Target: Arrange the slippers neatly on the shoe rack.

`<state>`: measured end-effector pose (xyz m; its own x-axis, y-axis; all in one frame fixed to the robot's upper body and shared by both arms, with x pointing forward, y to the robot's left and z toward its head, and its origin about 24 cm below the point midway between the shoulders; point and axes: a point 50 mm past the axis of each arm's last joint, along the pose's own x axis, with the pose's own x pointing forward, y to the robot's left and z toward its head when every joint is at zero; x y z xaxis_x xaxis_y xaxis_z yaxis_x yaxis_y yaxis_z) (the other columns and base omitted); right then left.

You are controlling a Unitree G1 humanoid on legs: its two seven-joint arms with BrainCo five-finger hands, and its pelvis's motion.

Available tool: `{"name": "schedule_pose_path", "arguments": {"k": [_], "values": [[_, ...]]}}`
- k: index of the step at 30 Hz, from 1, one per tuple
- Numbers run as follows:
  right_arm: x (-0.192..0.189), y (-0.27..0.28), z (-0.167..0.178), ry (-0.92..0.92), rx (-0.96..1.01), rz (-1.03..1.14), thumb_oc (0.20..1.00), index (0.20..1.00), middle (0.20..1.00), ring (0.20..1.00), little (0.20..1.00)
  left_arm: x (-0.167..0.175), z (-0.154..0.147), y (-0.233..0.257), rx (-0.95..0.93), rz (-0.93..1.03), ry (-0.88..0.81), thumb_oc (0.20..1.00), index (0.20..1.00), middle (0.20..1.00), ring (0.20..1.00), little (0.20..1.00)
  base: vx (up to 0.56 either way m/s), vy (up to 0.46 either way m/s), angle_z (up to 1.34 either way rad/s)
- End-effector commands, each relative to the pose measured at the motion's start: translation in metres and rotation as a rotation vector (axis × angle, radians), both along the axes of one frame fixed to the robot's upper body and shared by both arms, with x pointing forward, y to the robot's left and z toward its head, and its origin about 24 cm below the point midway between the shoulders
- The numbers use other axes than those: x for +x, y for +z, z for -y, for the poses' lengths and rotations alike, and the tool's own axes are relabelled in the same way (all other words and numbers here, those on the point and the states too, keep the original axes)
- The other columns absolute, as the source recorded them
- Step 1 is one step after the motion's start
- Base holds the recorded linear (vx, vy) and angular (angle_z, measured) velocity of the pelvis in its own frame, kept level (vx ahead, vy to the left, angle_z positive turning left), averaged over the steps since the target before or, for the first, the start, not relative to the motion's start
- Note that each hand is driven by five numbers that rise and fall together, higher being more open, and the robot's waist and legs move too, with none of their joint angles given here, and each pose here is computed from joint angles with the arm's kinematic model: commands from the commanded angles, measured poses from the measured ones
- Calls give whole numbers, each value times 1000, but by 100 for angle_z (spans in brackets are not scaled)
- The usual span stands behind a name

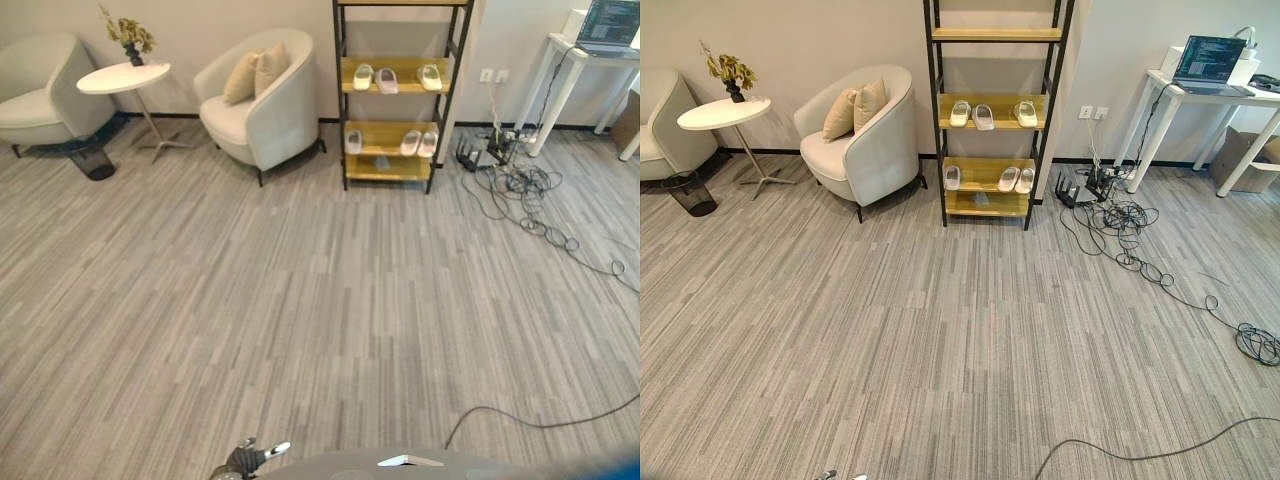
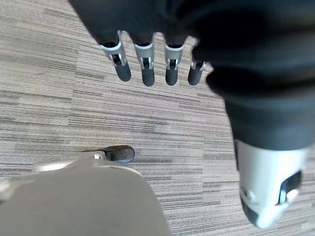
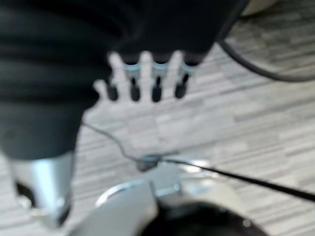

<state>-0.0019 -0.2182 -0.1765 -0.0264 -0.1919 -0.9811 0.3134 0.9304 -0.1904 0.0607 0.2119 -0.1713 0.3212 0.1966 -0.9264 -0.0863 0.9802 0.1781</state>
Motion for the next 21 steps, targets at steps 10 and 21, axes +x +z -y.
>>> {"name": "schedule_pose_path", "arguments": {"k": [10,21], "values": [[8,-4,-28,38,78,23,1000,1000,1000,1000,1000,9,29,-3,-141,5,-40,1000,1000,1000,1000,1000,0,0,0],[11,-4,-24,18,42,48,1000,1000,1000,1000,1000,8,43,-5,-155,-24,-135,1000,1000,1000,1000,1000,-3,-19,-3]]}}
